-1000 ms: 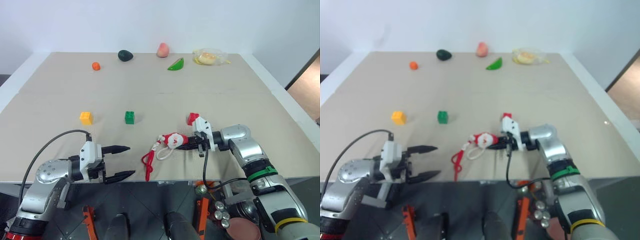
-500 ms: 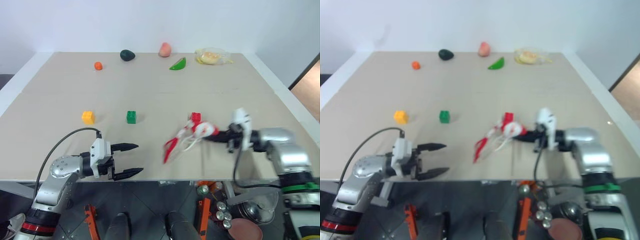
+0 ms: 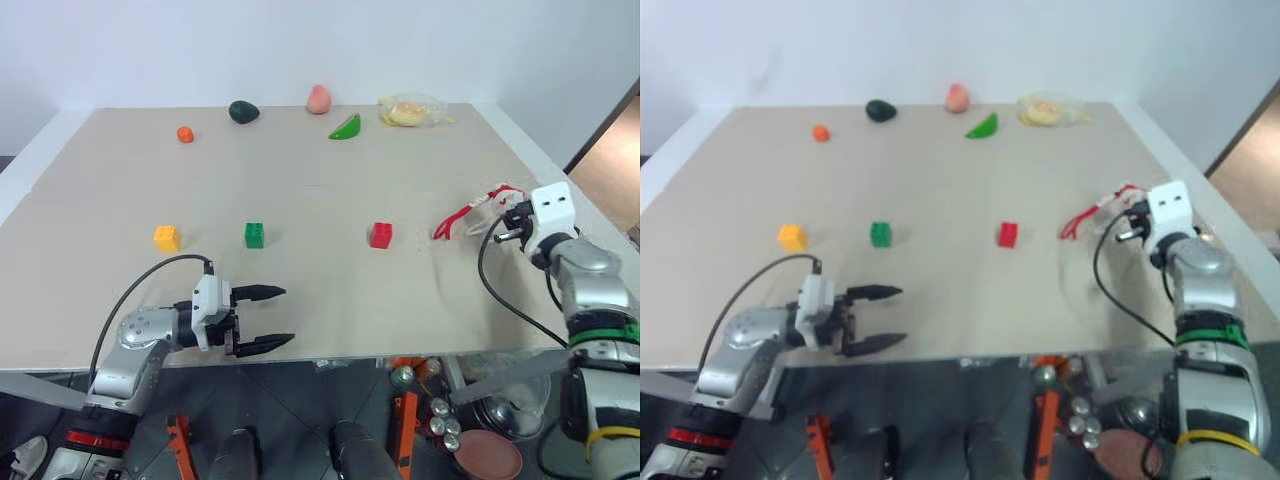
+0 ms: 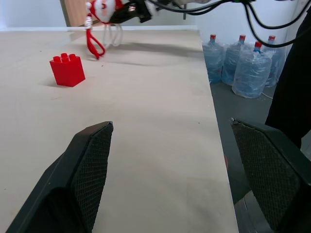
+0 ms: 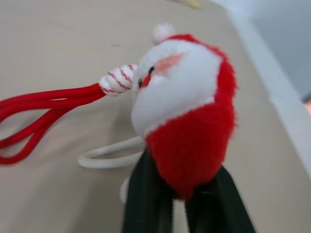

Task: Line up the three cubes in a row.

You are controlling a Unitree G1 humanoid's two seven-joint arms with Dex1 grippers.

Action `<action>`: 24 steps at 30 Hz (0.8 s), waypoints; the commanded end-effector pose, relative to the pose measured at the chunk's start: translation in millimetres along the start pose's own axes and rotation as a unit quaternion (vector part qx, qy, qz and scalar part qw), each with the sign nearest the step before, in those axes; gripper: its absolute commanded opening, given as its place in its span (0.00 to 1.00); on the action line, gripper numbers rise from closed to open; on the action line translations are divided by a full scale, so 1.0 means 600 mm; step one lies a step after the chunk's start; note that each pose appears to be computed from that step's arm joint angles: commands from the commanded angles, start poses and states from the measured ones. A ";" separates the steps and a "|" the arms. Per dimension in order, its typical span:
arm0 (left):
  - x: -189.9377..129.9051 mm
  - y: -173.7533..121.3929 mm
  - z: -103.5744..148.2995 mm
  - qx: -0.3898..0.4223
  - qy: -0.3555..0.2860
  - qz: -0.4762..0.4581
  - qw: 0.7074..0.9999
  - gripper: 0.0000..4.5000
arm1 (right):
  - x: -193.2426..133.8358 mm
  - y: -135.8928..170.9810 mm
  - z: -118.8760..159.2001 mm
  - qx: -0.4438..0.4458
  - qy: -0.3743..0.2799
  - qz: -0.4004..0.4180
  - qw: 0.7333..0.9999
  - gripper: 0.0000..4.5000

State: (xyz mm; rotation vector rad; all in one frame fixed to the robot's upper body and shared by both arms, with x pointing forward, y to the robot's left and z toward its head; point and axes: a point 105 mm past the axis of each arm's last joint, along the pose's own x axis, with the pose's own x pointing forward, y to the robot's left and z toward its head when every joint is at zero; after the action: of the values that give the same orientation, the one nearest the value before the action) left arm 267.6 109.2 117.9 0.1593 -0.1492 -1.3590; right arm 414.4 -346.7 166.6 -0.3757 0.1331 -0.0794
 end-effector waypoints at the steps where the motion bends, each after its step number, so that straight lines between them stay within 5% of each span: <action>1: -0.002 0.002 0.006 0.014 -0.008 0.003 1.000 0.90 | 0.003 -0.042 0.041 0.031 -0.044 -0.081 0.995 0.37; 9: -0.004 -0.003 -0.001 0.005 -0.010 0.013 1.000 0.90 | 0.014 -0.025 0.084 0.074 -0.094 -0.064 0.991 0.97; 18: -0.004 -0.005 -0.003 0.001 -0.014 0.016 1.000 0.90 | 0.008 0.021 0.149 0.123 -0.172 0.044 0.976 0.99; 24: -0.012 -0.003 -0.002 -0.001 -0.011 0.019 1.000 0.90 | -0.052 0.140 0.162 0.054 -0.202 0.275 0.938 0.99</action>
State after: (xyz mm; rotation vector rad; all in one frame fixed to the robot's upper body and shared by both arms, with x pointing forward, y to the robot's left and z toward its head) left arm 264.8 111.5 107.4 0.1172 -0.1325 -1.3284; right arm 414.4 -254.3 223.4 -0.2010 -0.1583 0.3837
